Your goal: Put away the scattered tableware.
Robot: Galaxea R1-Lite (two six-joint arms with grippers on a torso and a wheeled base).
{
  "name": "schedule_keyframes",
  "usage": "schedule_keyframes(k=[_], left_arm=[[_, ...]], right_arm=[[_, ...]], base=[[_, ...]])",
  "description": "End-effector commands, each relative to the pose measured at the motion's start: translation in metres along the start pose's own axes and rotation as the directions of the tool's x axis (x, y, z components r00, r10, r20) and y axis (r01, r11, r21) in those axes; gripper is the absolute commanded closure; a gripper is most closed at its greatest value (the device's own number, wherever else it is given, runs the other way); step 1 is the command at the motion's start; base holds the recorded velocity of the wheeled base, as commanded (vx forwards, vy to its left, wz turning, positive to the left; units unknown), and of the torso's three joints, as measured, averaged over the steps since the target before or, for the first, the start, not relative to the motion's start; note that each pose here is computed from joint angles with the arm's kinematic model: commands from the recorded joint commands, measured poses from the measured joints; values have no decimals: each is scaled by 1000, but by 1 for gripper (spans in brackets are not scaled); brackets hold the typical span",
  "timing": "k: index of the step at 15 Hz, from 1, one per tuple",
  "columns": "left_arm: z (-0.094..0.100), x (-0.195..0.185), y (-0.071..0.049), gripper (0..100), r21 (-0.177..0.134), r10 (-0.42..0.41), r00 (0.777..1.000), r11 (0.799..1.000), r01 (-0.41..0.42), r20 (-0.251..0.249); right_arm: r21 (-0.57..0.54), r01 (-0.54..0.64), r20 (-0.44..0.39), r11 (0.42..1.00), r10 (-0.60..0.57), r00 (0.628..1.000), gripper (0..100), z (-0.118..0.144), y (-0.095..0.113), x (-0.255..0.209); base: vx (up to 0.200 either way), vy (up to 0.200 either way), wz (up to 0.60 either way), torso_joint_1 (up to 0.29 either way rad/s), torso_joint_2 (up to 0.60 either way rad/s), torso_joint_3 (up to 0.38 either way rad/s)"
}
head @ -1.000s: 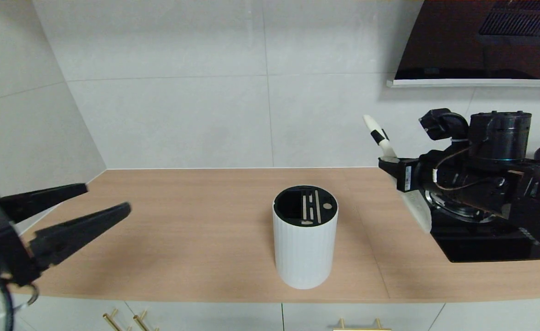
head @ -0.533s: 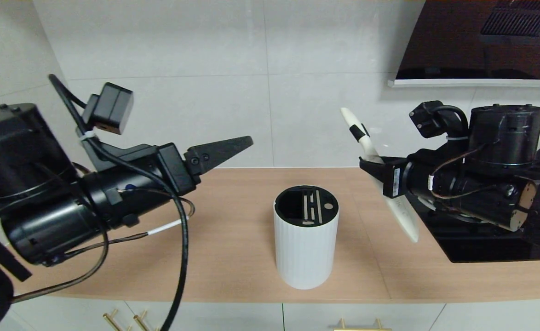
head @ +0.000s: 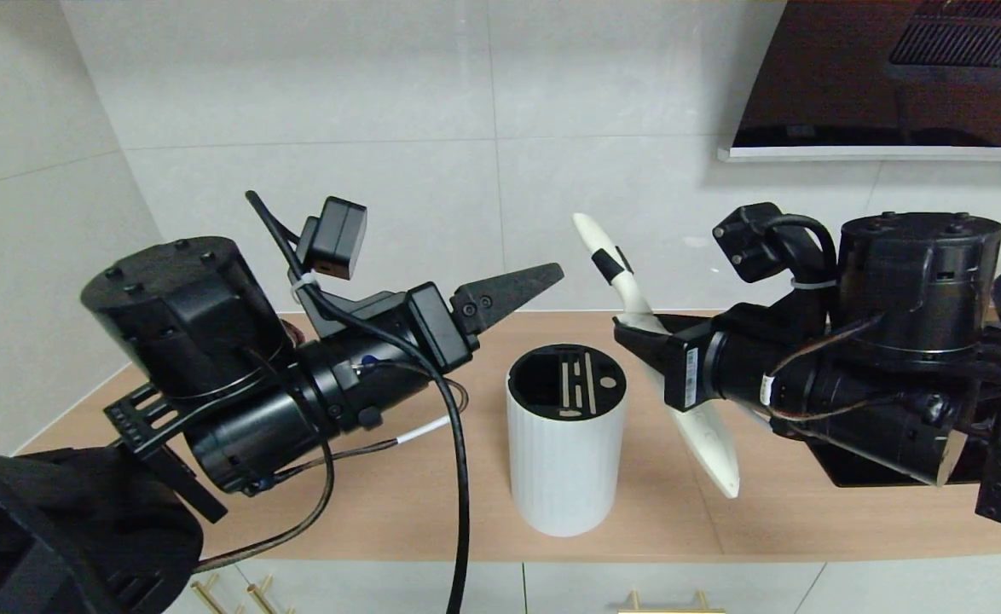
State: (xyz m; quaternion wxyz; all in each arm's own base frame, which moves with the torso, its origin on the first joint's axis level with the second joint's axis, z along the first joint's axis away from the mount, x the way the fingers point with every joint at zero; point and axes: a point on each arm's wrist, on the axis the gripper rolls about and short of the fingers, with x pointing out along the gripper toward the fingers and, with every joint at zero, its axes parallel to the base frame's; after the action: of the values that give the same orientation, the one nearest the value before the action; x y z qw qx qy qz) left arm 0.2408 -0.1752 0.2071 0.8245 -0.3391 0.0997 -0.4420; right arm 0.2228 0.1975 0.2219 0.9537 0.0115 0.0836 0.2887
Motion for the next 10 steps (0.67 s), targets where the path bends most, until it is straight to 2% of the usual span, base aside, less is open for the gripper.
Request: schedule_keyframes(k=[1,8,10], left_arm=[[-9,10,6,0,-8,9,1000,1000,-9,-17],[-11,18,9,0,-7,4,1000,1000,-5,-5],[-10,23,9,0,-6,30,999,1000,-29,28]], right_arm=[[0,-36,-3,999,36,999,100,-1,11,-1],[26,-129,-26,991,129,991,100,-9,38,-6],[26,-138,-33,990,139,990,100,-12,42,-5]], base=[[0,0,0,0,0,0],[0,0,0,0,0,0],[0,0,0,0,0,0]])
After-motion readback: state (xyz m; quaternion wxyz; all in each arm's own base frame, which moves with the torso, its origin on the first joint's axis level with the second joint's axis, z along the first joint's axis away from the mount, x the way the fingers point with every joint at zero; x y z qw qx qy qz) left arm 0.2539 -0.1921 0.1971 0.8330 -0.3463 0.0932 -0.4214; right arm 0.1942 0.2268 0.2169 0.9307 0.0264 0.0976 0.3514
